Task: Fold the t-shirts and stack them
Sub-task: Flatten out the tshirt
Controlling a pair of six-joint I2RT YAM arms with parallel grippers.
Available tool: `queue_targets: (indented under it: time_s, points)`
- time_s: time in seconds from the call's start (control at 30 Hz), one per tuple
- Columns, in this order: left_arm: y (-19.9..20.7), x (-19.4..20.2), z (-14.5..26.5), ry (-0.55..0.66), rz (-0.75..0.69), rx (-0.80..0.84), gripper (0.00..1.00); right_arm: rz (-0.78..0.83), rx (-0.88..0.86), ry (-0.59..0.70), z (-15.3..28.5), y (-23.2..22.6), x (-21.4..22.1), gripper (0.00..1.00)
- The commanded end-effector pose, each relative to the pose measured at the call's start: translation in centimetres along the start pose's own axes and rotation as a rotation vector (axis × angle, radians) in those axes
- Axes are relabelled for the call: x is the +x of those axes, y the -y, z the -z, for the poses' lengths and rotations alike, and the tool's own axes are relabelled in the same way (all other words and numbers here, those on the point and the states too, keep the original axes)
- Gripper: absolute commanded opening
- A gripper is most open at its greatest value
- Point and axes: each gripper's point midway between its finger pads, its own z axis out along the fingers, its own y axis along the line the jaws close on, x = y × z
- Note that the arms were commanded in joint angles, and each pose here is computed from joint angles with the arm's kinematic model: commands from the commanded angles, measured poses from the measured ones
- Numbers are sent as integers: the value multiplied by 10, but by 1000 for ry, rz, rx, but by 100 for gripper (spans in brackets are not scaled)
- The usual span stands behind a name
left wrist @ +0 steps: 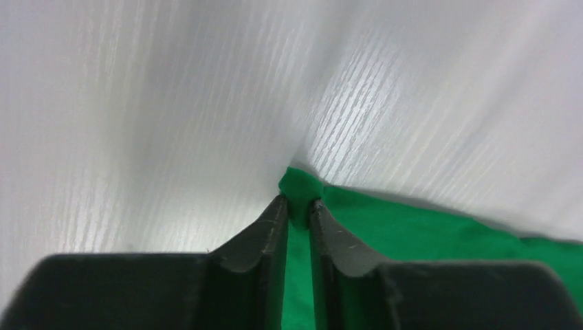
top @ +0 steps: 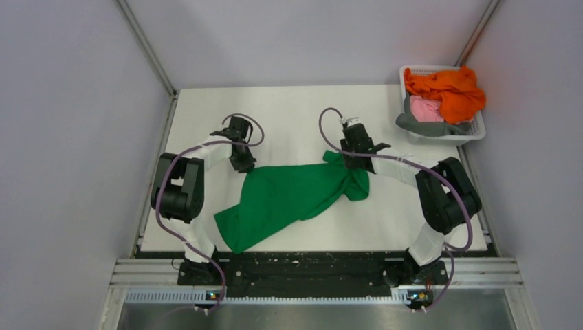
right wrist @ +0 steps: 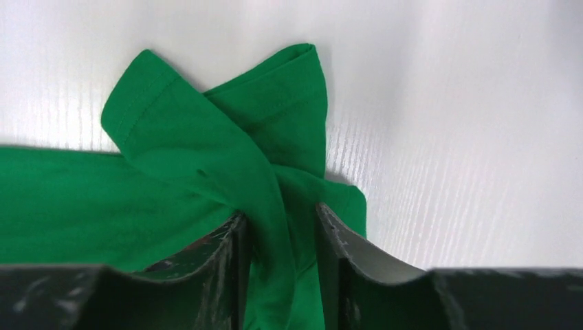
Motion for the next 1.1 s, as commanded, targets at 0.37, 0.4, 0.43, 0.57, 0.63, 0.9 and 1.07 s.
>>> queue_targets:
  time_s: [0.37,0.4,0.43,0.57,0.63,0.9,1.07]
  points:
    - [17,-46,115,384,33,18,0,-159,-20,356,99,21,-80,0]
    - [18,-49,136,438,41,45,0,-166,-27,393,113,23,-85,0]
    - [19,-51,160,495,48,85,0,-173,-38,430,129,26,-91,0]
    - [17,-51,245,673,83,270,0,-192,-128,582,197,29,-113,0]
    - [17,-46,287,738,78,397,0,-194,-196,663,233,28,-122,0]
    - [-10,-32,456,1055,75,793,0,-200,-431,1070,400,36,-150,0]
    - [-12,-16,538,1149,-14,990,0,-64,-650,1244,497,17,-164,0]
